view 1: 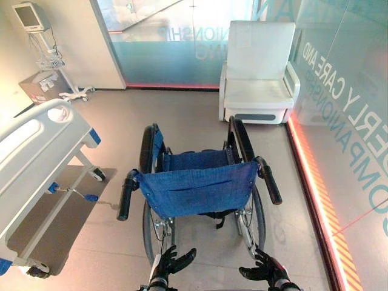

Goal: Push the wheelchair next to the bed

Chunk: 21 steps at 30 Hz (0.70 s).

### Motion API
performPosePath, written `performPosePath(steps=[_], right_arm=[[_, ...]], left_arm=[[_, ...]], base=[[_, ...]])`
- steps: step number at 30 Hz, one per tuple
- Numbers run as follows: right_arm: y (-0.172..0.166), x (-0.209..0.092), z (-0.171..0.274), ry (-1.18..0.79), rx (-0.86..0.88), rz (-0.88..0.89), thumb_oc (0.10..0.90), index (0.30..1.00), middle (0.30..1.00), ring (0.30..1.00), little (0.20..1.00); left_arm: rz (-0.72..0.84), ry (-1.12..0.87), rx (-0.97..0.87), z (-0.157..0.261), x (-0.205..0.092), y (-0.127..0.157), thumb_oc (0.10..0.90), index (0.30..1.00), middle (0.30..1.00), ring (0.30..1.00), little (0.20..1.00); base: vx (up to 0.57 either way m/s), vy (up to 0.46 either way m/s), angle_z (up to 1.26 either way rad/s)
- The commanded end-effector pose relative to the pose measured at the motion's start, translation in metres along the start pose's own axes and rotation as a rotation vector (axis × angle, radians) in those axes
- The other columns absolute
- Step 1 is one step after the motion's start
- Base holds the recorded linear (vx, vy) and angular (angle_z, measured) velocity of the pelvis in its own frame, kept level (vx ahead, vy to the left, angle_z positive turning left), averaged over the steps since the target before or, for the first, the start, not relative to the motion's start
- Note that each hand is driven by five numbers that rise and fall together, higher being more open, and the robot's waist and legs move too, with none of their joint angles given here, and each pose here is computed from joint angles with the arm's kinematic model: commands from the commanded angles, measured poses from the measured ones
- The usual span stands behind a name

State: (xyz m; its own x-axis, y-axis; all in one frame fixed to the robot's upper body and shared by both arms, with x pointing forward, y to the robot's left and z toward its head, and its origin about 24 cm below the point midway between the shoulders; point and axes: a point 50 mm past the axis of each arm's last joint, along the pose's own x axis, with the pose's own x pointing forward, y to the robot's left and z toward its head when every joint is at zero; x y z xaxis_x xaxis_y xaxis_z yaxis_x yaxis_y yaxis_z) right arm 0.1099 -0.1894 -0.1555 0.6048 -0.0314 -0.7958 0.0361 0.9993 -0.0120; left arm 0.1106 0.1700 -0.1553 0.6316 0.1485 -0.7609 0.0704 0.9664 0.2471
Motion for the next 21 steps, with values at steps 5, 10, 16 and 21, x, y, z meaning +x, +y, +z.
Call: performPosePath(steps=[5,10,16,21], right_arm=[[0.005,0.01,0.03,-0.102,-0.031,-0.025,0.8,0.9,0.9,0.9,0.9],[0.003,0.01,0.031,-0.108,0.007,-0.029,0.8,0.9,0.9,0.9,0.9],[-0.005,0.011,0.039,-0.139,0.185,-0.043,0.8,0.9,0.9,0.9,0.9],[-0.022,0.01,0.069,-0.281,0.365,-0.089,0.8,0.9,0.9,0.9,0.9]], left_arm=[[-0.02,-0.087,0.018,0.028,0.011,0.0,0.8,0.9,0.9,0.9,0.9],[-0.015,-0.097,0.019,0.029,0.011,-0.001,0.8,0.9,0.9,0.9,0.9],[0.173,-0.102,-0.229,0.03,0.012,0.023,0.8,0.9,0.9,0.9,0.9],[0.326,-0.121,-0.483,0.03,0.011,0.06,0.8,0.9,0.9,0.9,0.9]], base=[[0.0,0.0,0.0],[0.0,0.0,0.0],[0.0,-0.005,0.0],[0.02,-0.048,0.02]])
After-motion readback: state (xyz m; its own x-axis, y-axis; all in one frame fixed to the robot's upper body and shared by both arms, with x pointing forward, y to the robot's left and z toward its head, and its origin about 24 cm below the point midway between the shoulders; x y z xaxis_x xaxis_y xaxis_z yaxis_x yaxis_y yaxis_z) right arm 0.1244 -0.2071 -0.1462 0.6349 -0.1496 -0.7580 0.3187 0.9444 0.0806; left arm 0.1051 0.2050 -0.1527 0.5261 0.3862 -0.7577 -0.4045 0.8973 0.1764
